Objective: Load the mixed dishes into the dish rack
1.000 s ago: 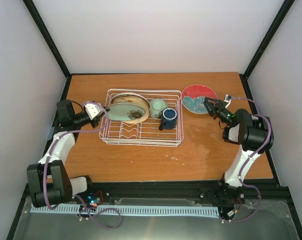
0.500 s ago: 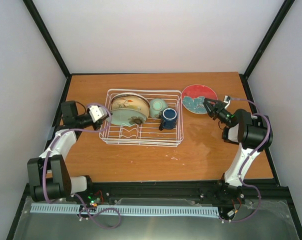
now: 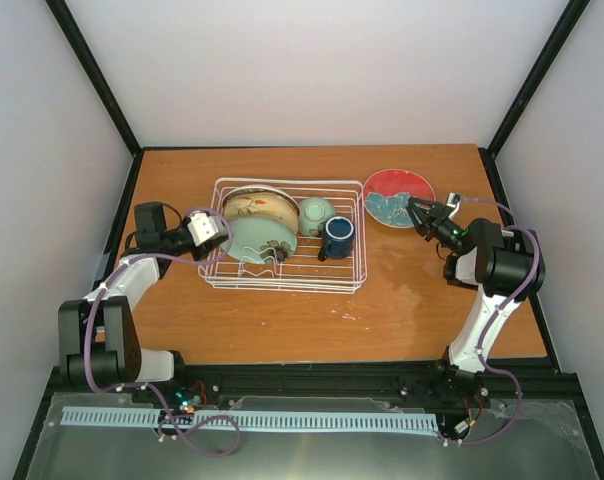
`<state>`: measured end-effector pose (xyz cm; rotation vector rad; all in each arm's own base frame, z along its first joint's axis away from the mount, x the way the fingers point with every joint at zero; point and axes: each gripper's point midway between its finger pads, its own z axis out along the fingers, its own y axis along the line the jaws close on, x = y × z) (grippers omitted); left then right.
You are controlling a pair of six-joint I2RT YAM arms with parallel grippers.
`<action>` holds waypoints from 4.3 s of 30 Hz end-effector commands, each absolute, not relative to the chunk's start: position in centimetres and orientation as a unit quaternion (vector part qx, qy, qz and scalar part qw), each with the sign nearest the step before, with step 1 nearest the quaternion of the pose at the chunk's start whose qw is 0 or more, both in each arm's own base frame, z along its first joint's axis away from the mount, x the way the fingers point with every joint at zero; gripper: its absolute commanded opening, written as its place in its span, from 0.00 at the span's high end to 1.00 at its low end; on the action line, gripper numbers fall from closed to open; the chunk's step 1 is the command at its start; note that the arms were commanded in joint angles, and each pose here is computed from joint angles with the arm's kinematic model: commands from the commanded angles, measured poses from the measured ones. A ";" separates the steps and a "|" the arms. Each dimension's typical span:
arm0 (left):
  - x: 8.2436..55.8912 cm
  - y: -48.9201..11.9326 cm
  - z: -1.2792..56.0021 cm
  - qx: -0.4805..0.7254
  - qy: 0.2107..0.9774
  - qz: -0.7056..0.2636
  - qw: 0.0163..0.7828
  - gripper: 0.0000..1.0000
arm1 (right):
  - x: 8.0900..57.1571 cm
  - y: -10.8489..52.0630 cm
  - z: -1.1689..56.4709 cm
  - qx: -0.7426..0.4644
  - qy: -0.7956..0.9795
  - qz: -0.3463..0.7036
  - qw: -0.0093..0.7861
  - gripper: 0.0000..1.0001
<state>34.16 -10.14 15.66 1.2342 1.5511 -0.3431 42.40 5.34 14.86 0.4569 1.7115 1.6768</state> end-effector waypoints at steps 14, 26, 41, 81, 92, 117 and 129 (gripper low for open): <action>35.9 -10.1 18.1 0.519 0.640 -0.118 0.554 0.53 | 42.4 5.2 16.6 0.122 0.641 0.642 0.403 0.62; 35.4 -9.2 24.3 0.498 0.631 -0.055 0.593 0.45 | 42.8 4.7 15.3 0.146 0.641 0.639 0.399 0.63; 33.5 -13.0 39.3 0.479 0.515 -0.156 0.694 0.37 | 44.6 -0.2 11.0 0.203 0.828 0.367 0.371 0.61; 44.0 -20.7 37.7 0.480 0.582 -0.226 0.616 0.35 | 49.6 -0.9 2.8 0.309 0.862 0.342 0.212 0.45; 44.3 -20.7 37.3 0.479 0.588 -0.222 0.613 0.36 | 49.2 0.6 1.2 0.301 0.862 0.359 0.195 0.97; 48.1 -21.5 34.4 0.424 0.670 -0.297 0.532 0.36 | 48.8 1.7 13.8 0.215 0.703 0.532 0.420 0.97; 47.8 -21.4 35.0 0.420 0.670 -0.296 0.536 0.36 | 45.4 0.3 21.3 0.144 0.656 0.496 0.550 0.97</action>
